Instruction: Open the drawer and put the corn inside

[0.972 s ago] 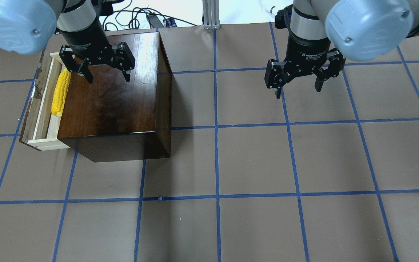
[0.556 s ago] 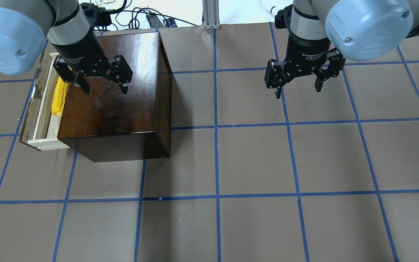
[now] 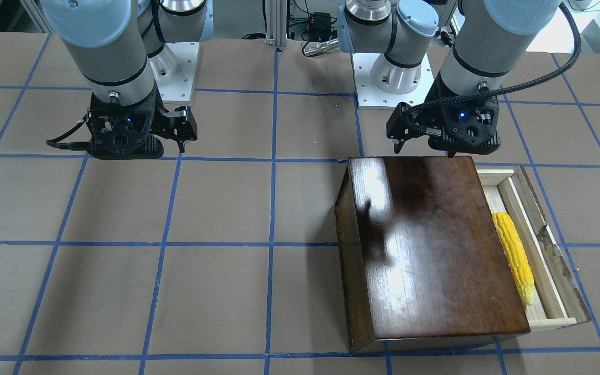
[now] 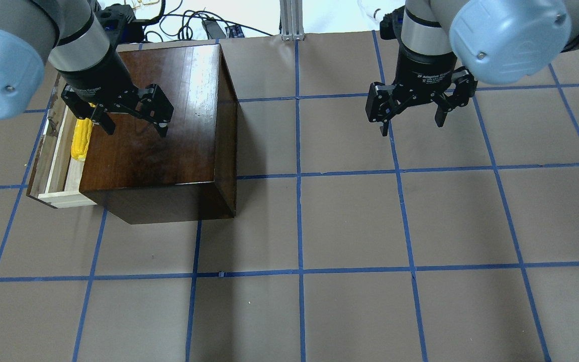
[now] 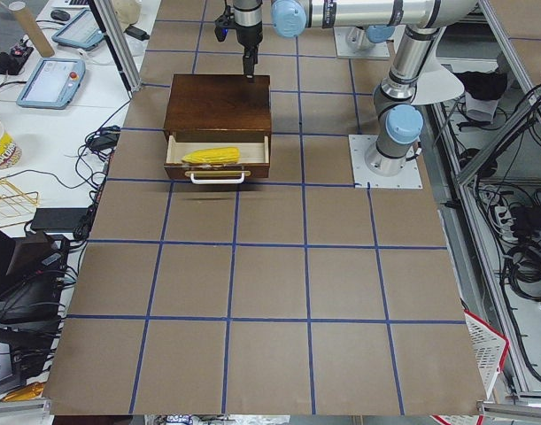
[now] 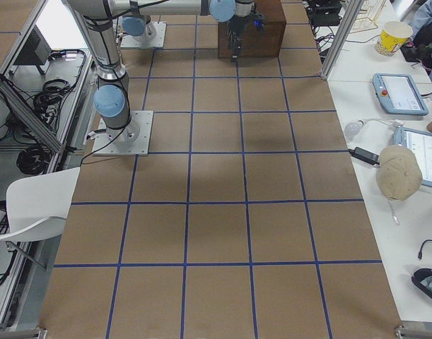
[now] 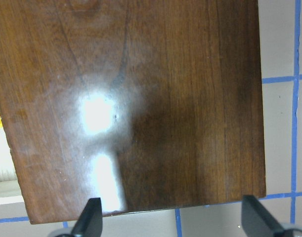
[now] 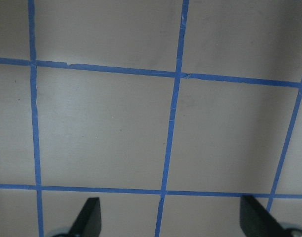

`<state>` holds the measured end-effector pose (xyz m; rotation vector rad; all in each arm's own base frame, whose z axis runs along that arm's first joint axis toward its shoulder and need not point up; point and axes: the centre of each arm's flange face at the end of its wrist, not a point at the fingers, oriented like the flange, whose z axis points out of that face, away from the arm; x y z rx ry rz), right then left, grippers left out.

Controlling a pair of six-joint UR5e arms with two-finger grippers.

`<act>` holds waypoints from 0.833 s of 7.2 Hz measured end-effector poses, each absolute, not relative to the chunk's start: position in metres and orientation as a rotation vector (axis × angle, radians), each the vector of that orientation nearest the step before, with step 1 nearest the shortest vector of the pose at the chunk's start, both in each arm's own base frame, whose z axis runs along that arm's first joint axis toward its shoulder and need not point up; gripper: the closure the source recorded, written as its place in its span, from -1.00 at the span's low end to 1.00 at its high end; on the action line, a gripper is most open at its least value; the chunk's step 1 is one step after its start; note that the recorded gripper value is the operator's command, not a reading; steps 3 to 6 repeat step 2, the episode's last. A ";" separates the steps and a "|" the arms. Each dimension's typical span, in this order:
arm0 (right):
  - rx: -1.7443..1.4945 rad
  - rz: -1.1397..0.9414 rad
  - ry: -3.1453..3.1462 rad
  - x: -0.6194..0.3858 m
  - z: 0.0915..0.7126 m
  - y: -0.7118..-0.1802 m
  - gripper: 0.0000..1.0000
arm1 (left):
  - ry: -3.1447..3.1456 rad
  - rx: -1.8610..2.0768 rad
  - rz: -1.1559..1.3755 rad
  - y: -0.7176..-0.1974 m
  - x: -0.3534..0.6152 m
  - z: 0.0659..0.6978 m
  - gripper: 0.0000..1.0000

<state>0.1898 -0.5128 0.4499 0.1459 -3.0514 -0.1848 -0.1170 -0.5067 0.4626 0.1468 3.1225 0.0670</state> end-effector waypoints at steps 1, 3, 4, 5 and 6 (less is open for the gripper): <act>0.146 -0.185 -3.051 0.190 0.450 -0.513 -1.00 | 3.122 0.145 0.067 -0.506 -0.117 0.462 -1.00; 0.146 -0.185 -3.051 0.190 0.450 -0.513 -1.00 | 3.122 0.143 0.066 -0.506 -0.116 0.462 -1.00; 0.146 -0.185 -3.051 0.190 0.450 -0.513 -1.00 | 3.122 0.143 0.066 -0.506 -0.116 0.462 -1.00; 0.146 -0.185 -3.051 0.190 0.450 -0.513 -1.00 | 3.122 0.143 0.066 -0.506 -0.116 0.462 -1.00; 0.146 -0.185 -3.051 0.190 0.450 -0.513 -1.00 | 3.122 0.143 0.066 -0.506 -0.116 0.462 -1.00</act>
